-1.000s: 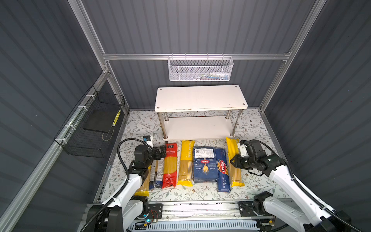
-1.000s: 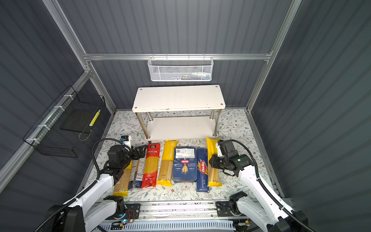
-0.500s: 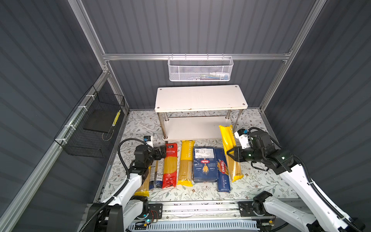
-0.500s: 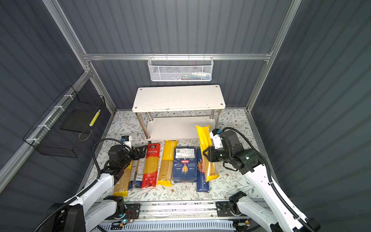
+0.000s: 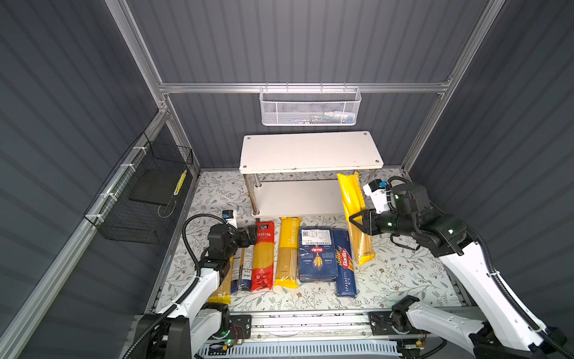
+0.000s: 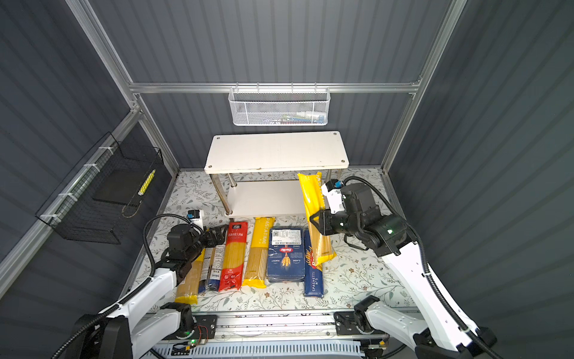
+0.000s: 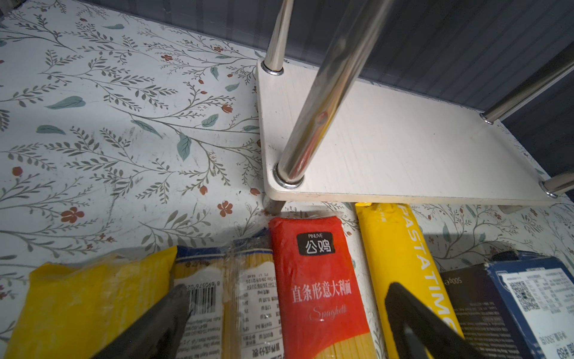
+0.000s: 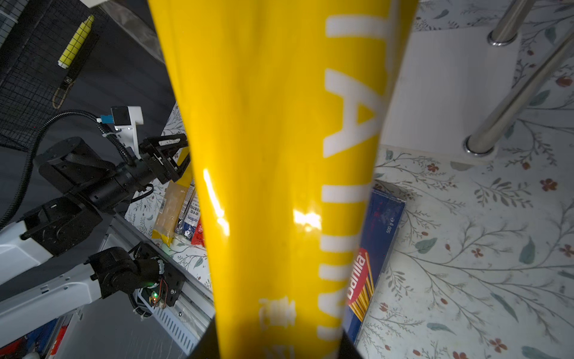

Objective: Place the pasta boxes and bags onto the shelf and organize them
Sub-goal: 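Lift the yellow bag upright with the right gripper toward the shelf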

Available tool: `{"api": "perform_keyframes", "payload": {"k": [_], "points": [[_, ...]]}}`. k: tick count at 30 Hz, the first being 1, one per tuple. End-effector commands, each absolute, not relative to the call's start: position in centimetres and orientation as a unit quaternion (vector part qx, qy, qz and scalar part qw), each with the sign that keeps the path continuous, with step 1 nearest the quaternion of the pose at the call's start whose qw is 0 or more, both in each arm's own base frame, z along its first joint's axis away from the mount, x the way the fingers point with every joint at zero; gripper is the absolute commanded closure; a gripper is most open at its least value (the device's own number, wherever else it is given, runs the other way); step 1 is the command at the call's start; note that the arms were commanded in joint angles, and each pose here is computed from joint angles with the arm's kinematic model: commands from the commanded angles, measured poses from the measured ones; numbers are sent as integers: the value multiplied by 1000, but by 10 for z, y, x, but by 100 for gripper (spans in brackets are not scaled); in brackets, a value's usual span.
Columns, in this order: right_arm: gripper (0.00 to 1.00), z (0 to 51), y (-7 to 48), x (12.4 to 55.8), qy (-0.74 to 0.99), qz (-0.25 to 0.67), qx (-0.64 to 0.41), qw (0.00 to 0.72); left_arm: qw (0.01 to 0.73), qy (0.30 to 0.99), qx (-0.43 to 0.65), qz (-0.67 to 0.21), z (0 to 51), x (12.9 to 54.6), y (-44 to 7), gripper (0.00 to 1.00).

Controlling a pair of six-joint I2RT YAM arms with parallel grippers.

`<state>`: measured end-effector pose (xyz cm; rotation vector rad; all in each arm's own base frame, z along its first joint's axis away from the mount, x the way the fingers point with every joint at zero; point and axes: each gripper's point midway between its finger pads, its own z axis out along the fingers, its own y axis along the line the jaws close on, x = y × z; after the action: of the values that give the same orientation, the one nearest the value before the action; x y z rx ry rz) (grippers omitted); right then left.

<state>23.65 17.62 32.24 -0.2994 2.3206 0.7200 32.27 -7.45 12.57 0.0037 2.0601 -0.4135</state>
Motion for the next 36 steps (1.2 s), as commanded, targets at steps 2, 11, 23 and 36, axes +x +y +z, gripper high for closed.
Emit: {"api": "perform_keyframes", "payload": {"k": [2,11,23,36], "points": [[84,362,182,248,867,288,-128,386,503,848,0,-169,132,325,-73,0],[83,394,179,269,858,267,-126,419,503,847,0,-169,132,325,-73,0],[85,440,168,310,841,272,-106,455,504,847,0,-169,133,324,-73,0],[87,477,149,366,819,287,-92,489,506,846,0,-169,134,324,-73,0]]}}
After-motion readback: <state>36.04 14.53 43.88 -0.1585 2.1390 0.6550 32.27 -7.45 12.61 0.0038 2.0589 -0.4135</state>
